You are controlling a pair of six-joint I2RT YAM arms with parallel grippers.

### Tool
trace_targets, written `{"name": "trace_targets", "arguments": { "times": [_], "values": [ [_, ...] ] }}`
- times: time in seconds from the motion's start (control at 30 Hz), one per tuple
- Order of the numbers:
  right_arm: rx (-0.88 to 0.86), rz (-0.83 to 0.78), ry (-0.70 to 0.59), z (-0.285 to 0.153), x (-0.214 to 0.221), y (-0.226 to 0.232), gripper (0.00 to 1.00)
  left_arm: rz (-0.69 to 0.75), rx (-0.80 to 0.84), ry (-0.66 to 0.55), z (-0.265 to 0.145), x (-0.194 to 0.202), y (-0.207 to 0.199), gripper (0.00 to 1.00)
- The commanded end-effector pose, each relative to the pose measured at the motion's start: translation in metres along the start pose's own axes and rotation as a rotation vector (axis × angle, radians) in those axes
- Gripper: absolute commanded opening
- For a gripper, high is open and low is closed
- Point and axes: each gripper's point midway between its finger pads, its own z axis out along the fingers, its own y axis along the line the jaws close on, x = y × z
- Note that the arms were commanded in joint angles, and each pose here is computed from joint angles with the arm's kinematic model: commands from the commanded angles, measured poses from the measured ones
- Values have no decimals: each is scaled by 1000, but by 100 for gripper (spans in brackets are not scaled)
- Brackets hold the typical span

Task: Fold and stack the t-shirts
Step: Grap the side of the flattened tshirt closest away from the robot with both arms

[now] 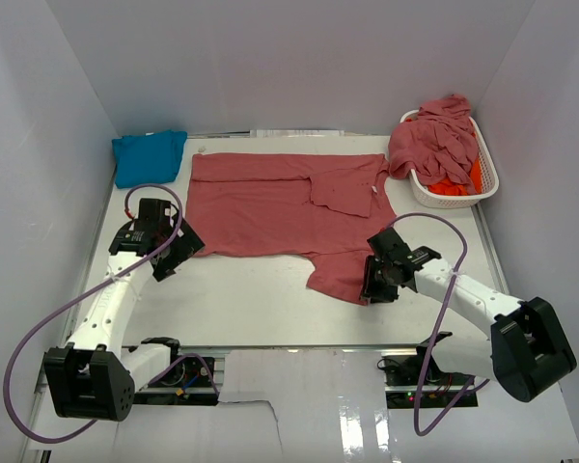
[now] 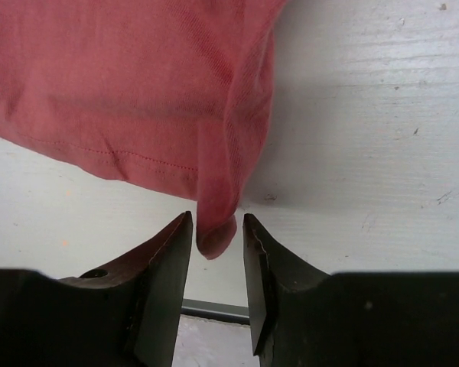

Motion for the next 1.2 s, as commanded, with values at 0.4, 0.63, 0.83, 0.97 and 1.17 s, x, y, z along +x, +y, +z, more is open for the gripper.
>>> {"name": "trace_targets", "arguments": {
  "times": [0.4,0.63,0.83,0.97,1.17],
  "values": [
    [26,-4,-6,2,7,-10,11,-22,-11,-47,-10,-7,4,98],
    [-13,-3,0,-6,5,0,8,-40,-52,-28,1,-3,14,98],
    [-60,-6,22,-17,4,12,8,-62,-58,-39,13,-9,14,98],
    [-89,-5,33,-20,4,19,8,-99,-71,5,32,-5,13,98],
    [-98,-19,18,-31,-1,22,8,-153,-76,41,62,-7,5,98]
  ]
}}
